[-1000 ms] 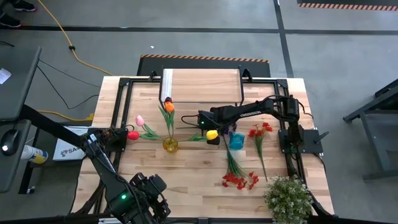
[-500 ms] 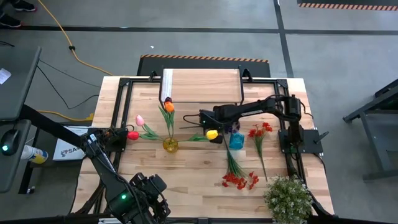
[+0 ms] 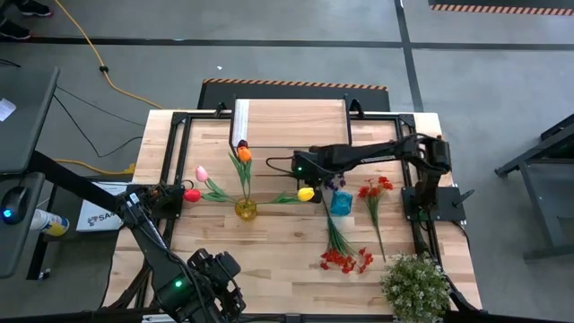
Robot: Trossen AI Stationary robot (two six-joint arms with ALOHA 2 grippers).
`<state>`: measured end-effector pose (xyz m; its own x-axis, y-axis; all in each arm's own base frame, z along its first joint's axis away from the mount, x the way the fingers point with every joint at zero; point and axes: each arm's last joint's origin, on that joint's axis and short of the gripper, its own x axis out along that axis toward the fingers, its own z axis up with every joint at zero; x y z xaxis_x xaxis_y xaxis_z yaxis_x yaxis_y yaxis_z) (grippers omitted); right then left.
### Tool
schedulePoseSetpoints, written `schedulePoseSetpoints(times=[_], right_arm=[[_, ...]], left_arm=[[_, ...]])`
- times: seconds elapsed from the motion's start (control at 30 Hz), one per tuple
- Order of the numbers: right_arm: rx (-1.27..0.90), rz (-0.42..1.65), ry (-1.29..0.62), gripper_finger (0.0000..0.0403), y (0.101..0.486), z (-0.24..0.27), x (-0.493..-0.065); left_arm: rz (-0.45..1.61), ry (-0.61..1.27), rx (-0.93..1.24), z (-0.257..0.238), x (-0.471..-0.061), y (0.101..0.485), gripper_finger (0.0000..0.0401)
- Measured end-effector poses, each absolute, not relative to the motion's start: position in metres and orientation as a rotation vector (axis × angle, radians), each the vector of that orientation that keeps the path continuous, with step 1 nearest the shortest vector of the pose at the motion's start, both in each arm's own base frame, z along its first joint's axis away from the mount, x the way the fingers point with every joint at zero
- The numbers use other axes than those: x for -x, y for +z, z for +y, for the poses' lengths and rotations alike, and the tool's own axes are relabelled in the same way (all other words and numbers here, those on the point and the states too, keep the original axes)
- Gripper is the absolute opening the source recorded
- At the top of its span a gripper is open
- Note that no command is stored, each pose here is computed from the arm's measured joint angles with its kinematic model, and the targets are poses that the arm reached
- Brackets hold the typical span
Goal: Pick and place flowers into a vace then onto a shelf
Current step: Put the purple flowers into the blue vase
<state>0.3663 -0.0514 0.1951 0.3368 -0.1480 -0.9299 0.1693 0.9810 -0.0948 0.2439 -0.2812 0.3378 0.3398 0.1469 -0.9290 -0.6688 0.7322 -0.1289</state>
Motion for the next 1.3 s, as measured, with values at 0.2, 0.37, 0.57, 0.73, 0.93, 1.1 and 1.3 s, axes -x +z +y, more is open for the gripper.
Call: schedulePoseSetpoints(times=[0.2, 0.37, 0.57, 0.73, 0.93, 1.1, 1.3], right_arm=[[-0.003, 1.188, -0.23, 0.0001, 0.211, -0.051, -0.359], [0.005, 1.221, -0.238, 0.0, 0.217, -0.051, -0.352], [0.008, 1.231, -0.239, 0.0, 0.224, -0.05, -0.346], [0.003, 1.208, -0.238, 0.0, 0.234, -0.049, -0.341], [-0.011, 1.178, -0.22, 0.0, 0.245, -0.047, -0.336], [-0.02, 1.159, -0.222, 0.0, 0.256, -0.046, -0.329], [-0.028, 1.14, -0.233, 0.0, 0.271, -0.045, -0.317]], left_arm=[[1.106, 0.567, 0.552, -0.281, -0.244, 0.338, 0.0365], [1.106, 0.565, 0.549, -0.281, -0.244, 0.338, 0.0365], [1.101, 0.566, 0.548, -0.281, -0.244, 0.338, 0.0365], [1.097, 0.566, 0.548, -0.281, -0.244, 0.338, 0.0365], [1.091, 0.562, 0.553, -0.282, -0.245, 0.338, 0.0365], [1.088, 0.558, 0.559, -0.282, -0.245, 0.338, 0.0365], [1.084, 0.552, 0.567, -0.283, -0.246, 0.338, 0.0365]])
